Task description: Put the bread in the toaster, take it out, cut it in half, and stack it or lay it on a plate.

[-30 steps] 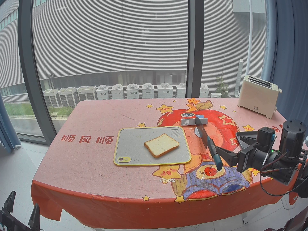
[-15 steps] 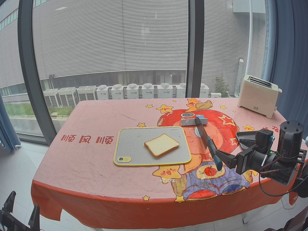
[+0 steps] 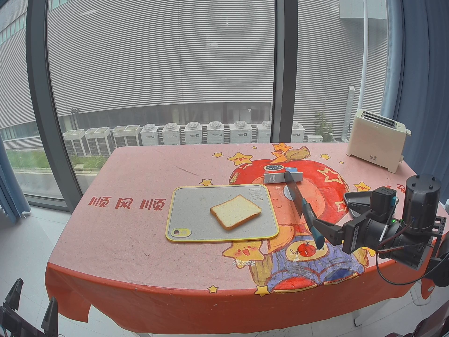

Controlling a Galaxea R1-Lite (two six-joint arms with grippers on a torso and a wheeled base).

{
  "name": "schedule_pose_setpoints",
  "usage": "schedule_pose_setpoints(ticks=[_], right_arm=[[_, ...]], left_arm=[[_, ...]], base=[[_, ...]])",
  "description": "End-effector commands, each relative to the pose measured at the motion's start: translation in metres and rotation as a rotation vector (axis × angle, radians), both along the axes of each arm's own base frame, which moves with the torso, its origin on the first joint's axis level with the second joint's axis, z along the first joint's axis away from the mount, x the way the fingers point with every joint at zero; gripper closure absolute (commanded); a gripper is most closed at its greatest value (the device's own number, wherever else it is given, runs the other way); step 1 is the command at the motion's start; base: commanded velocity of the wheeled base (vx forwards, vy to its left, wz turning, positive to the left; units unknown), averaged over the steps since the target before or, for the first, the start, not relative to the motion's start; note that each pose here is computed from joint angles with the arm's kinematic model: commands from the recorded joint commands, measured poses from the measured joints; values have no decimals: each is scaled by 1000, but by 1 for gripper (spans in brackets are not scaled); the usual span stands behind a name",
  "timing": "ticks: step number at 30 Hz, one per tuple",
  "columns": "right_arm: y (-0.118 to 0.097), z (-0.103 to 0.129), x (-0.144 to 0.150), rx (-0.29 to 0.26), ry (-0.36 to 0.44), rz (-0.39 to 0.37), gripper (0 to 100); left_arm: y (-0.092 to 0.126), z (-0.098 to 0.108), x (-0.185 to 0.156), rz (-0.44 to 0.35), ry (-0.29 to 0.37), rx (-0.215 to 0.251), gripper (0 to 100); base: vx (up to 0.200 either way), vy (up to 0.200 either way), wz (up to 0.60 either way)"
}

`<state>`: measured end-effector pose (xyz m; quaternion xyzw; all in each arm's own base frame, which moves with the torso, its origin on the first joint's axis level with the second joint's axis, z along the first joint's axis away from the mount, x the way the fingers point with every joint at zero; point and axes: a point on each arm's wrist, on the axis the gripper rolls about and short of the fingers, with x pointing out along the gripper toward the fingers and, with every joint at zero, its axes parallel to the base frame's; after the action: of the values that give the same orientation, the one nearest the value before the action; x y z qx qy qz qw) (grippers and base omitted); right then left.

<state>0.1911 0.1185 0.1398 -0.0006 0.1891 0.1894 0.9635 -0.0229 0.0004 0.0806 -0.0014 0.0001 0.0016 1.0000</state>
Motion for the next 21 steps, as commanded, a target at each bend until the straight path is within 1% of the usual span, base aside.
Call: schedule_pose_setpoints(ticks=[1,5,10,18,21], right_arm=[[2,-4,1,-14,25,5,0],[4,-7,5,-20,33,1,0],[7,-9,11,-35,35,-26,0],[6,-8,16,-33,32,-46,0],[7,-10,23,-35,38,-60,0]], left_arm=[[0,-5,0,0,1,0,0],[0,-5,0,0,1,0,0],[0,-5,0,0,1,0,0],[0,-5,0,1,1,0,0],[0,-5,0,0,1,0,0]], base=[[0,0,0],[0,0,0],[0,0,0],[0,0,0],[0,0,0]])
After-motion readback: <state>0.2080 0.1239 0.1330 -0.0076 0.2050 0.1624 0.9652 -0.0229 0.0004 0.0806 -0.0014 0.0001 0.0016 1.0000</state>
